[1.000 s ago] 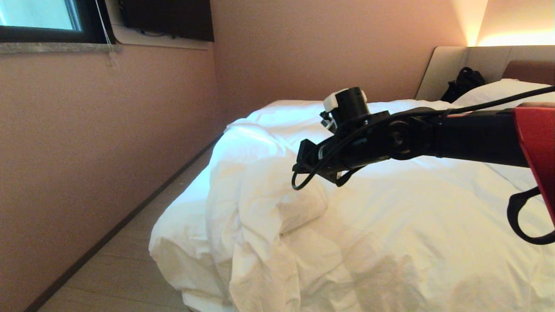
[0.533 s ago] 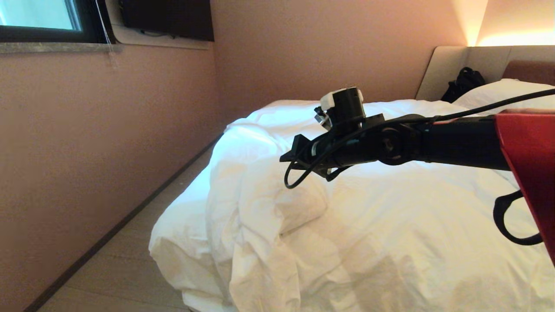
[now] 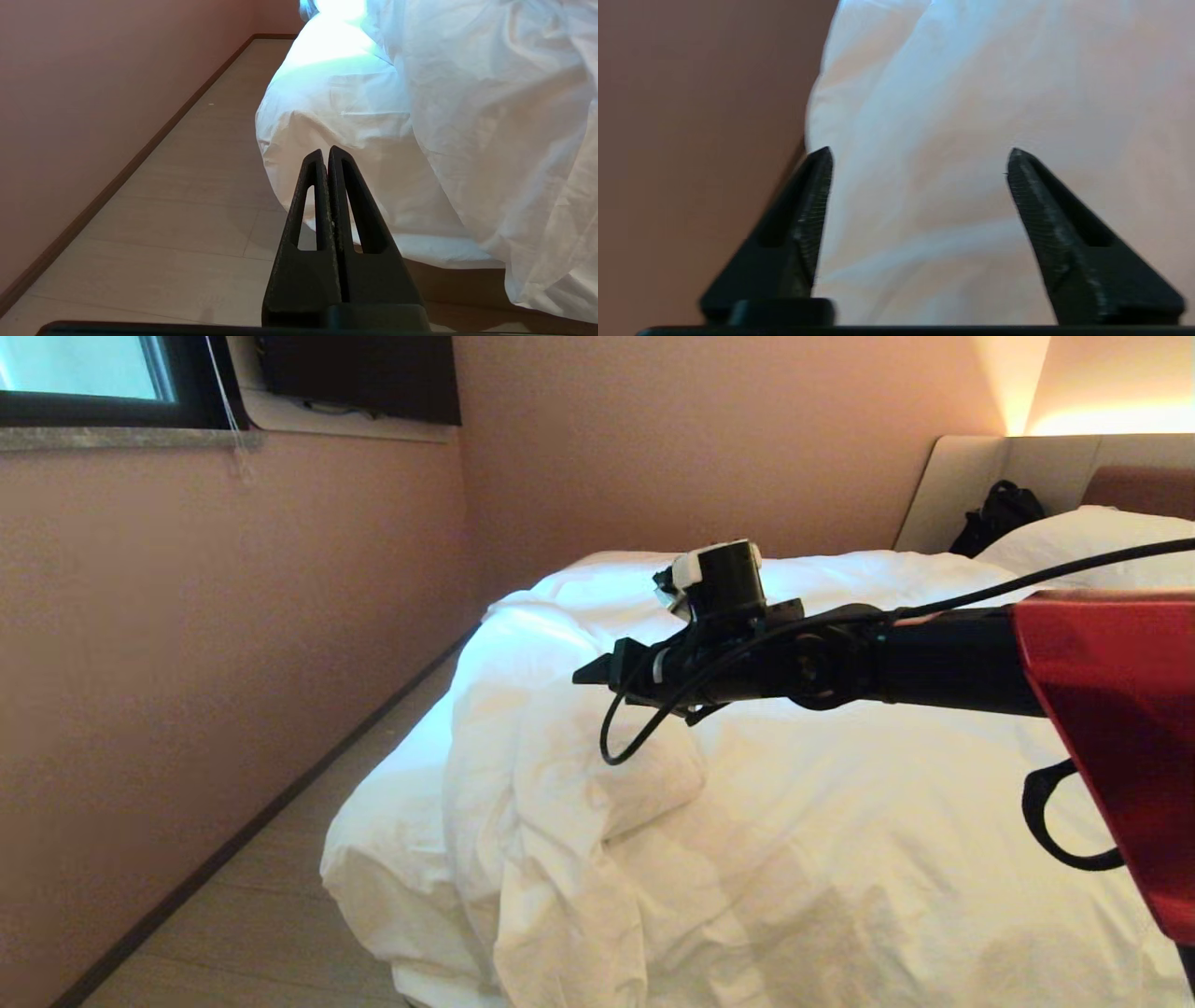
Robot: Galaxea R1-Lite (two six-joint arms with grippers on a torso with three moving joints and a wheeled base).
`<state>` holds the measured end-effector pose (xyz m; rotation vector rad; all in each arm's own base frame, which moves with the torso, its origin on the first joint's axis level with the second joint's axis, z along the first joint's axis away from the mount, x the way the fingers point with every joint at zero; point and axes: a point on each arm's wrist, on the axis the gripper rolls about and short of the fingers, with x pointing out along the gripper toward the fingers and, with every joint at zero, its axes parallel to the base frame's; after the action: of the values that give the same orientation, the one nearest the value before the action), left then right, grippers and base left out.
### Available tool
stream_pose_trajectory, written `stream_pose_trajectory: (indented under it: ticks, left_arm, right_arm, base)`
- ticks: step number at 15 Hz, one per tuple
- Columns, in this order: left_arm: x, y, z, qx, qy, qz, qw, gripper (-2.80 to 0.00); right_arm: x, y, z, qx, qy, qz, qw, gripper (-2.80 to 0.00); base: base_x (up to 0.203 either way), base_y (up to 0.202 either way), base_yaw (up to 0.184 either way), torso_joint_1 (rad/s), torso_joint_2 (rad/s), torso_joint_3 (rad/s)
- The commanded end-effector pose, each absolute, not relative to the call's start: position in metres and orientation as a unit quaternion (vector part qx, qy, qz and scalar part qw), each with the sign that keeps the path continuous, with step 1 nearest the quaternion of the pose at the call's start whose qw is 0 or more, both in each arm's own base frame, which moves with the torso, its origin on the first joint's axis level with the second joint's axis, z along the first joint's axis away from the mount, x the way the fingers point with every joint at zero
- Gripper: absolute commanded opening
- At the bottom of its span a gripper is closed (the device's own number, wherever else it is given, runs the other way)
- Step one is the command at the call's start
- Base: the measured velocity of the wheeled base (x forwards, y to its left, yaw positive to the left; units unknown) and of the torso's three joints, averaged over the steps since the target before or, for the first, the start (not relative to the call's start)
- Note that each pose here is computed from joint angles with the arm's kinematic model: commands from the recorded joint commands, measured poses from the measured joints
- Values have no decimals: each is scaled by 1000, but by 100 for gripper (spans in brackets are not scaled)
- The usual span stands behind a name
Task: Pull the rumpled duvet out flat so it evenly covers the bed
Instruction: Flatten the corners of the folded blanket
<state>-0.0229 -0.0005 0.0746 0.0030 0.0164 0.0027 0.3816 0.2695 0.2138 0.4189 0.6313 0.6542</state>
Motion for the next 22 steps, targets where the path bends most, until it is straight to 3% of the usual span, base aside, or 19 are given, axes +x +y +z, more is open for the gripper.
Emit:
stream_pose_trajectory:
  ticks: [1, 9, 18, 19, 22]
  left_arm:
    - [-23, 0, 75, 1, 8, 2, 1000, -280]
    - [-23, 0, 75, 1, 8, 2, 1000, -280]
    - [-23, 0, 75, 1, 8, 2, 1000, -280]
    - [-23, 0, 75, 1, 8, 2, 1000, -280]
    - [-23, 0, 75, 1, 8, 2, 1000, -280]
  right_arm:
    - [385, 276, 202, 172, 298, 324, 881, 0]
    - [399, 291, 159, 94, 291, 311, 900, 0]
    - [399, 316, 86, 38, 354, 286, 890, 0]
    - [400, 316, 86, 39, 355, 285, 889, -280]
    - [399, 316, 88, 40, 352, 286, 890, -280]
  base:
    - [0, 0, 0, 0, 0, 0]
    - [0, 0, 0, 0, 0, 0]
    - [0, 0, 0, 0, 0, 0]
    - [0, 0, 0, 0, 0, 0]
    - [0, 0, 0, 0, 0, 0]
